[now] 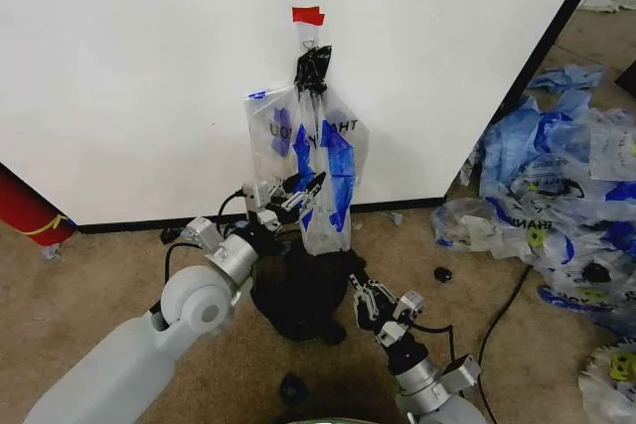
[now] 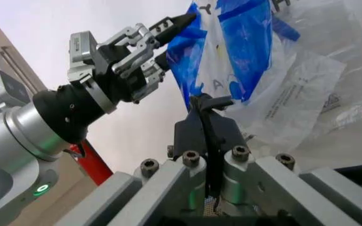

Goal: Pick up the garbage bag from the wall and place it over the trash bin.

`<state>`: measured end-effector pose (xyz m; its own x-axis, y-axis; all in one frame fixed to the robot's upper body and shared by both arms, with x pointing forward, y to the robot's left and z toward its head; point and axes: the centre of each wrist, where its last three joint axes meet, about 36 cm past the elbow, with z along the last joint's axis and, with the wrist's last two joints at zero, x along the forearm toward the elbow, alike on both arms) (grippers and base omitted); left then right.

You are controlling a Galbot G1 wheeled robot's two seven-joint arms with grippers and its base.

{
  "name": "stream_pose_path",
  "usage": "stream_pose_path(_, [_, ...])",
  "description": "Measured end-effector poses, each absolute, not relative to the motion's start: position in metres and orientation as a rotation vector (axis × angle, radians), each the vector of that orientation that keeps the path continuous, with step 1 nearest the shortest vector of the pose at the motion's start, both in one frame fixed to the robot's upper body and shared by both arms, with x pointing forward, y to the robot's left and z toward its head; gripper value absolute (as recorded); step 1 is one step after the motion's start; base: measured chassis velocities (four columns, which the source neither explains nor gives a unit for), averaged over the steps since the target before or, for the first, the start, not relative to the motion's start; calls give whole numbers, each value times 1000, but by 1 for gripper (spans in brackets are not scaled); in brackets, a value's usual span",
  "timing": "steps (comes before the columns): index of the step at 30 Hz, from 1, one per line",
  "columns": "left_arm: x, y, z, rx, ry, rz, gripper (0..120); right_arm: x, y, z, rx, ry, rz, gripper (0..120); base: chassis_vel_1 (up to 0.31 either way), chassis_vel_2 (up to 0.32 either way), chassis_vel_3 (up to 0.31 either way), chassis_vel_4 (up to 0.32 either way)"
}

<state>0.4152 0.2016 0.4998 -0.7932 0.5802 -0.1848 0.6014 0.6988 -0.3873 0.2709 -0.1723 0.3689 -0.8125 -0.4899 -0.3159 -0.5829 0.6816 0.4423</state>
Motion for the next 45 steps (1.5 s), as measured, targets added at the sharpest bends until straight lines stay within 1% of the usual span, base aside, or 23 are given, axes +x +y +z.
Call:
stream_pose_path(1, [415,201,499,991,2851,-677,36,271,-172,369,-874,2721,803,0,0,0,0,0])
stream_pose_path(2, [415,201,499,991,2851,-677,36,271,-172,369,-874,2721,803,0,0,0,0,0])
stream_pose_path(7, [417,200,495,983,2857,-679,15,270,-171,367,-870,2721,803,0,0,0,0,0])
stream_pose_path(8, [418,200,495,982,2858,-680,12,270,-171,367,-870,2721,803,0,0,0,0,0])
stream_pose_path(9, [418,200,495,982,2858,-680,12,270,-171,367,-870,2721,803,0,0,0,0,0])
stream_pose_path(12, [419,200,494,979,2861,-681,0,270,-171,367,-870,2720,803,0,0,0,0,0])
stream_pose_path(22, [413,205,497,962,2858,-683,0,269,-170,369,-871,2710,813,0,0,0,0,0])
stream_pose_path(34, [381,237,518,854,2830,-672,0,269,-167,372,-878,2690,824,0,0,0,0,0])
stream_pose_path(45, [351,250,522,787,2832,-697,0,270,-165,371,-882,2699,795,0,0,0,0,0])
